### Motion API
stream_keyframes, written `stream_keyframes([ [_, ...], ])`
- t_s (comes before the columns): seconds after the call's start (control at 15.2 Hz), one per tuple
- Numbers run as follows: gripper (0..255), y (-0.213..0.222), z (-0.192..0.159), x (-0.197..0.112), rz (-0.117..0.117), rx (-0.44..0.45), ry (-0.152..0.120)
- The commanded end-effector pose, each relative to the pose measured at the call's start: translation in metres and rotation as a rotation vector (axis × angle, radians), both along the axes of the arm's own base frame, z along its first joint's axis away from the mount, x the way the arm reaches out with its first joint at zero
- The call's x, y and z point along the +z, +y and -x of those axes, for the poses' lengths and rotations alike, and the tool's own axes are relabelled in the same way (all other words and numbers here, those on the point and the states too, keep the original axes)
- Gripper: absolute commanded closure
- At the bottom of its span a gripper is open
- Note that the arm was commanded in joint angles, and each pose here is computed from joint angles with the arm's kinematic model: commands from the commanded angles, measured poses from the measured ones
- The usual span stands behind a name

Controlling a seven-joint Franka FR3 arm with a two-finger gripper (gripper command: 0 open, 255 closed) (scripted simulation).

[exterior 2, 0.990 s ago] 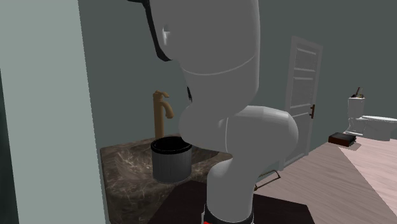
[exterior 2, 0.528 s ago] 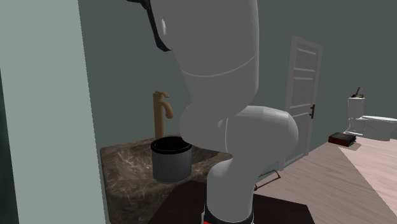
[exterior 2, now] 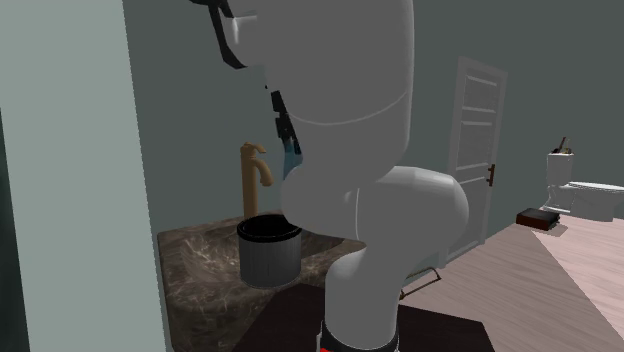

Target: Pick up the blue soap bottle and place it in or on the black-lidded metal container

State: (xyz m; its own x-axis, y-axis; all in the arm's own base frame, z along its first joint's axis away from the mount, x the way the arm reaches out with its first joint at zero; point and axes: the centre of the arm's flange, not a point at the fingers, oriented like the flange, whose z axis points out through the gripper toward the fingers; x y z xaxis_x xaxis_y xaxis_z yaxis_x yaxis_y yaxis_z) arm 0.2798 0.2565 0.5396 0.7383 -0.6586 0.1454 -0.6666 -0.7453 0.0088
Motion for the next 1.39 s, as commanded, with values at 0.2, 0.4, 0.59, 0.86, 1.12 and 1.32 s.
stream_keyframes([
  [0.2,255,0.056,0.047,0.014,0.004,0.011,-0.015],
  [0.4,255,0.078,0.064,0.014,0.004,0.011,-0.015],
  [0.59,255,0.078,0.064,-0.002,0.004,0.011,-0.015],
  [0.86,255,0.078,0.064,-0.023,0.004,0.011,-0.015],
  [1.12,255,0.078,0.064,-0.045,0.004,0.011,-0.015],
  [1.32,255,0.078,0.064,-0.06,0.004,0.011,-0.015],
])
